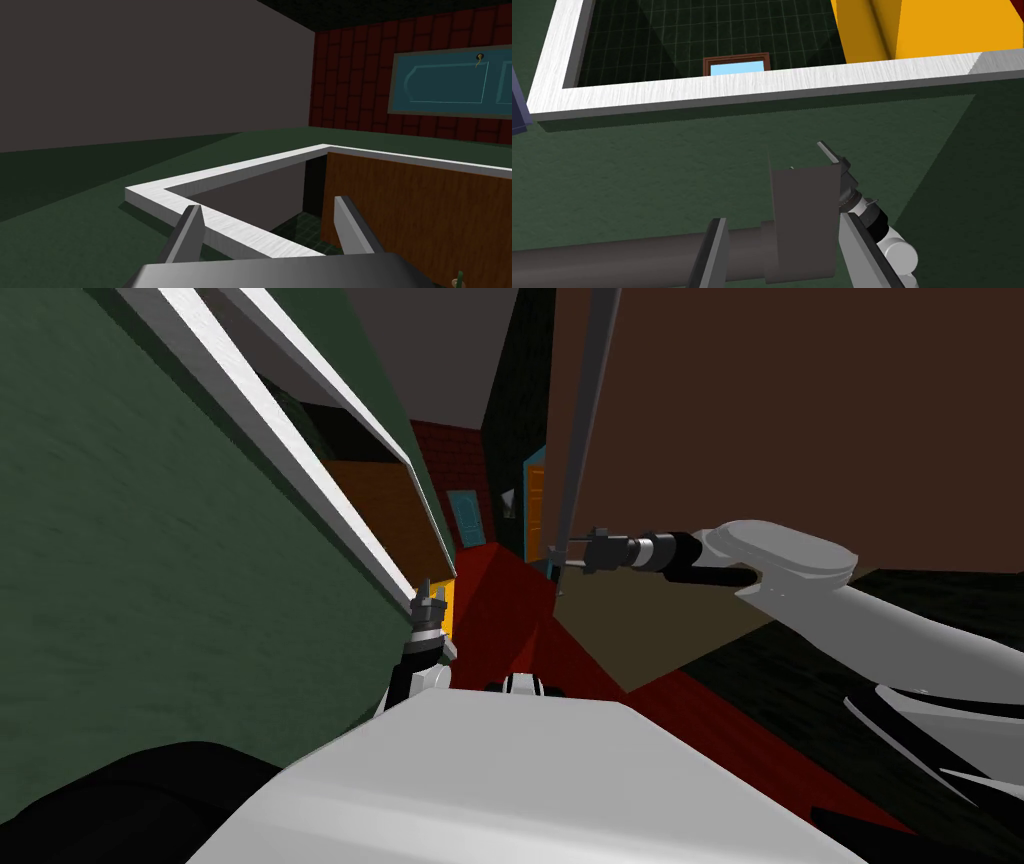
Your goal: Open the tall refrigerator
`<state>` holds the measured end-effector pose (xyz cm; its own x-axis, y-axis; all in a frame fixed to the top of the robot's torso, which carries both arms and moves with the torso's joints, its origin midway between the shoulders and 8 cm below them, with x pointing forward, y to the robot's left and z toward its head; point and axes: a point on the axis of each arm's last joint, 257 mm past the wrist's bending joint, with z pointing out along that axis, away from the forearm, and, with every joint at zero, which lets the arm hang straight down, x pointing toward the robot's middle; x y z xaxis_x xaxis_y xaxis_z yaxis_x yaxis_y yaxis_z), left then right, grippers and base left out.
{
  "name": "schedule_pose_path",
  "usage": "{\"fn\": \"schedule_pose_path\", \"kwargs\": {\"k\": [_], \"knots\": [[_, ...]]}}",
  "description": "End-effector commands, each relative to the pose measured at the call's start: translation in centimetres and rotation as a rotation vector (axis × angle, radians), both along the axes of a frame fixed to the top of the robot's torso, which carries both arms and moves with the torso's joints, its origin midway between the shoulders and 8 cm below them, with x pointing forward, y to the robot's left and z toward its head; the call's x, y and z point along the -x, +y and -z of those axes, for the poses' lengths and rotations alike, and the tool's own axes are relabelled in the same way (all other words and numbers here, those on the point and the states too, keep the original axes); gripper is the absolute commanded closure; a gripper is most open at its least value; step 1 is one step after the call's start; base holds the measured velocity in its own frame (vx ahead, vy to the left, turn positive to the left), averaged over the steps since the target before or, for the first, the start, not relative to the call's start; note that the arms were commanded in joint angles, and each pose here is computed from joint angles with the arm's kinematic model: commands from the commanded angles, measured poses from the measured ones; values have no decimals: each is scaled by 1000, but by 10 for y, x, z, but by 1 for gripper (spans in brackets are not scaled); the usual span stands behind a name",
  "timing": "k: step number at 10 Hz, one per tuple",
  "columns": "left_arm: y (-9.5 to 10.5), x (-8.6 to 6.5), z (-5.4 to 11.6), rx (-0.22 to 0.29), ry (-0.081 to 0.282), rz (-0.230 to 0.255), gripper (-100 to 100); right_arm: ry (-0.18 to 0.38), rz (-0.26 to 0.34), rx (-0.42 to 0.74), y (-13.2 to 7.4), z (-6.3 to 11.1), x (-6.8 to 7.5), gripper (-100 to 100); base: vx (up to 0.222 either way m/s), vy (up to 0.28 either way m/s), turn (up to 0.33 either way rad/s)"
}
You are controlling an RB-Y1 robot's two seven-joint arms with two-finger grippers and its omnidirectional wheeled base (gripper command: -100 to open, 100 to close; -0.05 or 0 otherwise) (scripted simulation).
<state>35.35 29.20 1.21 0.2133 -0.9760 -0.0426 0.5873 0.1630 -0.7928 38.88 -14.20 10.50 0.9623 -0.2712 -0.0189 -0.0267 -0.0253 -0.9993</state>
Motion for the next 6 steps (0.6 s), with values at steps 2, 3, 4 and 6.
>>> {"fn": "schedule_pose_path", "kwargs": {"k": [2, 3, 4, 6], "knots": [[0, 0, 0, 0, 0, 0, 0, -22, -67, -8, -6, -10, 15, 100, -307, -84, 222], [0, 0, 0, 0, 0, 0, 0, -26, -85, -11, -8, -11, 19, 100, -286, -103, 241], [0, 0, 0, 0, 0, 0, 0, -1, -47, 2, -18, -5, 5, -100, -168, -37, 268], [0, 0, 0, 0, 0, 0, 0, -3, -3, 10, -42, -14, -8, -100, -85, 29, 229]]}}
